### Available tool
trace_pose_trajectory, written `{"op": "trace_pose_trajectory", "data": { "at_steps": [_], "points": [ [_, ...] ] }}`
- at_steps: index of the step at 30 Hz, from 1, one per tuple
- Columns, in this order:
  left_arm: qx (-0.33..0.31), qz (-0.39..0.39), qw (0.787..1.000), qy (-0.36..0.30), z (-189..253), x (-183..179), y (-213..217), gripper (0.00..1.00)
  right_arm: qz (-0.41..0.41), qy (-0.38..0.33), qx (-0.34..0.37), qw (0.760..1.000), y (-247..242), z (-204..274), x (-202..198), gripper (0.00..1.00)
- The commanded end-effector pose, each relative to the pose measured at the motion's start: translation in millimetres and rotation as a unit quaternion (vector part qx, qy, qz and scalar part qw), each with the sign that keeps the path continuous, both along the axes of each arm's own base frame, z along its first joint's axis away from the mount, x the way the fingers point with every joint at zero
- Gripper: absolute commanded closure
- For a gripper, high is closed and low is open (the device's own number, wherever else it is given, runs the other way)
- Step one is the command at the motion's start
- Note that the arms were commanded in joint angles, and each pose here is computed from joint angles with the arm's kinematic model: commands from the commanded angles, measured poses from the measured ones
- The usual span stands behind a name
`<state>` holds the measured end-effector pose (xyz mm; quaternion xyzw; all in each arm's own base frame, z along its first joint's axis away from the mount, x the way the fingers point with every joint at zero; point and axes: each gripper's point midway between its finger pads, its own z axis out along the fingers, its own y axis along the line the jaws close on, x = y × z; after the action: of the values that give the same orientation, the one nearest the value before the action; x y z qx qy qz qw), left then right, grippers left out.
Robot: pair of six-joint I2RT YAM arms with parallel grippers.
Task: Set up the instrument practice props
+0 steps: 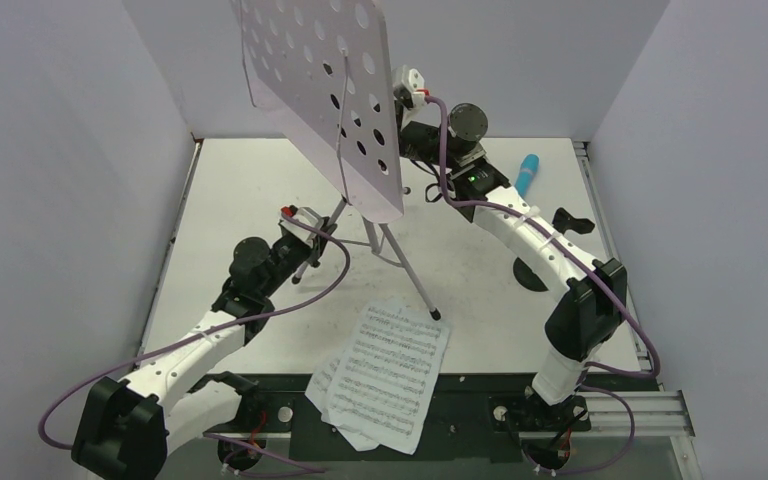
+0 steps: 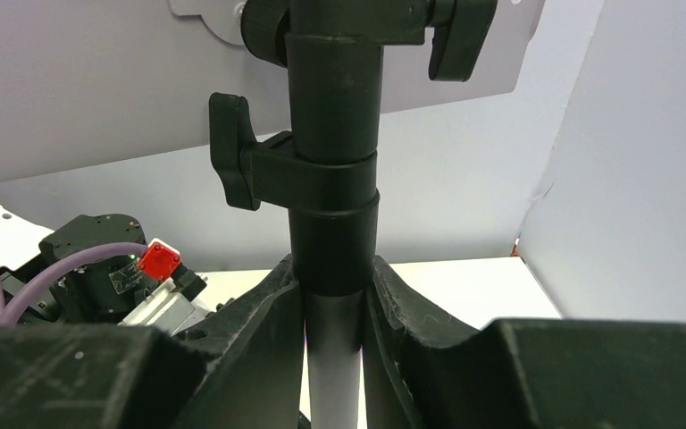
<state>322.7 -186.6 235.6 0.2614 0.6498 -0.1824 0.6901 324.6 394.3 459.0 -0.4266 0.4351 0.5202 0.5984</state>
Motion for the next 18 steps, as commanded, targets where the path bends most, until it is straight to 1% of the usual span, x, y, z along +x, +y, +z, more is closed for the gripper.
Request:
{"op": "trace_pose_trajectory", "data": {
  "at_steps": [1,4,8,13,18],
  "points": [
    [-0.014,0.040,0.999,0.019,-4,8,10,1.00,-0.030,-0.216,0.176,0.960,-71,164,-80,0.95],
    [-0.024,0.036,0.999,0.015,0,9,5,1.00,-0.039,-0.215,0.171,0.961,-73,158,-76,0.95],
    [-0.018,0.042,0.999,0.023,-7,13,-4,1.00,-0.048,-0.210,0.171,0.961,-79,155,-69,0.95],
    [-0.009,0.081,0.996,0.024,-14,19,-5,1.00,-0.057,-0.210,0.173,0.961,-92,153,-62,0.95],
    [0.017,0.112,0.993,0.016,-20,20,-8,1.00,-0.071,-0.216,0.174,0.958,-103,151,-57,0.95]
  ]
}}
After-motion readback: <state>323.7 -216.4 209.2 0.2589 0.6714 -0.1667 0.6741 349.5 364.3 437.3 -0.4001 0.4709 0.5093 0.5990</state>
